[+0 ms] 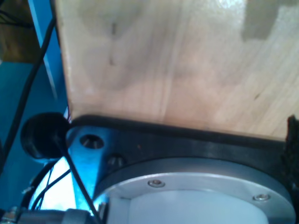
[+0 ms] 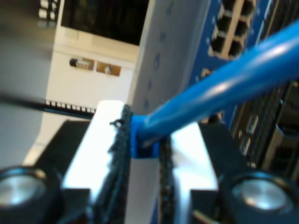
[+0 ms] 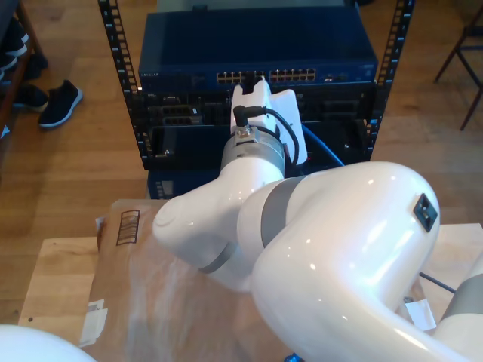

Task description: Grab the cable and plug it in

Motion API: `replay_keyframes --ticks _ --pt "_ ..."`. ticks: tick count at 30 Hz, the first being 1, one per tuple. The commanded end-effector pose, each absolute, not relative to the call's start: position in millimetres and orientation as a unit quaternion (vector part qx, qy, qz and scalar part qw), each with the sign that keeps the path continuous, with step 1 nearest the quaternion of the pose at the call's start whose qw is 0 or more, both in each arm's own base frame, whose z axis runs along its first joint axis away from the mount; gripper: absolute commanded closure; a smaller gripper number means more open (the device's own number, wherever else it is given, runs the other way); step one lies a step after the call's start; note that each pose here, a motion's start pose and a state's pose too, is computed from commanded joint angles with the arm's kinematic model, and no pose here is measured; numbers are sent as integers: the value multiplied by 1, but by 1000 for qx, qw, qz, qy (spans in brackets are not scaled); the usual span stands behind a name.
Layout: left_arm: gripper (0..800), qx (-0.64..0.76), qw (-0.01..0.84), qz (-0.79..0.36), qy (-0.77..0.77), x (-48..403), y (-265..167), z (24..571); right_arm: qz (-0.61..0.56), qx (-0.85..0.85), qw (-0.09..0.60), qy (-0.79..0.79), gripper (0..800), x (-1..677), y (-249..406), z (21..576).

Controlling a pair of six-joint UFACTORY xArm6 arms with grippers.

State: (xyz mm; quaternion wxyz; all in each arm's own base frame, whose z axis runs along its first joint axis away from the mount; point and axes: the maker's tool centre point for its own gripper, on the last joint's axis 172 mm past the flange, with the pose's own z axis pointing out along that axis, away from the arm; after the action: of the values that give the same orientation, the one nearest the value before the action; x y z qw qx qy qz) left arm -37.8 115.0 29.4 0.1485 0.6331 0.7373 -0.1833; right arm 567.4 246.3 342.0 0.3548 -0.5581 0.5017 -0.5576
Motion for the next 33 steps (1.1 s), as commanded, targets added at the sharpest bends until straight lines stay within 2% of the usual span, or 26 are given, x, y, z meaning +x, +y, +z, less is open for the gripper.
replay_keyframes --ticks 13,17,27,31,33 --pt "0 633 148 -183 737 -38 116 30 -569 -491 362 551 800 584 202 343" --pt "0 633 149 -183 737 -38 115 29 -553 -463 380 580 800 582 190 332" --pt "0 633 148 -183 738 -38 115 29 -546 -441 375 605 800 591 153 309" --pt "0 633 148 -183 737 -38 116 30 -531 -438 433 582 800 603 174 309" --pt "0 633 149 -183 737 -38 115 29 -529 -437 438 581 800 607 171 304"
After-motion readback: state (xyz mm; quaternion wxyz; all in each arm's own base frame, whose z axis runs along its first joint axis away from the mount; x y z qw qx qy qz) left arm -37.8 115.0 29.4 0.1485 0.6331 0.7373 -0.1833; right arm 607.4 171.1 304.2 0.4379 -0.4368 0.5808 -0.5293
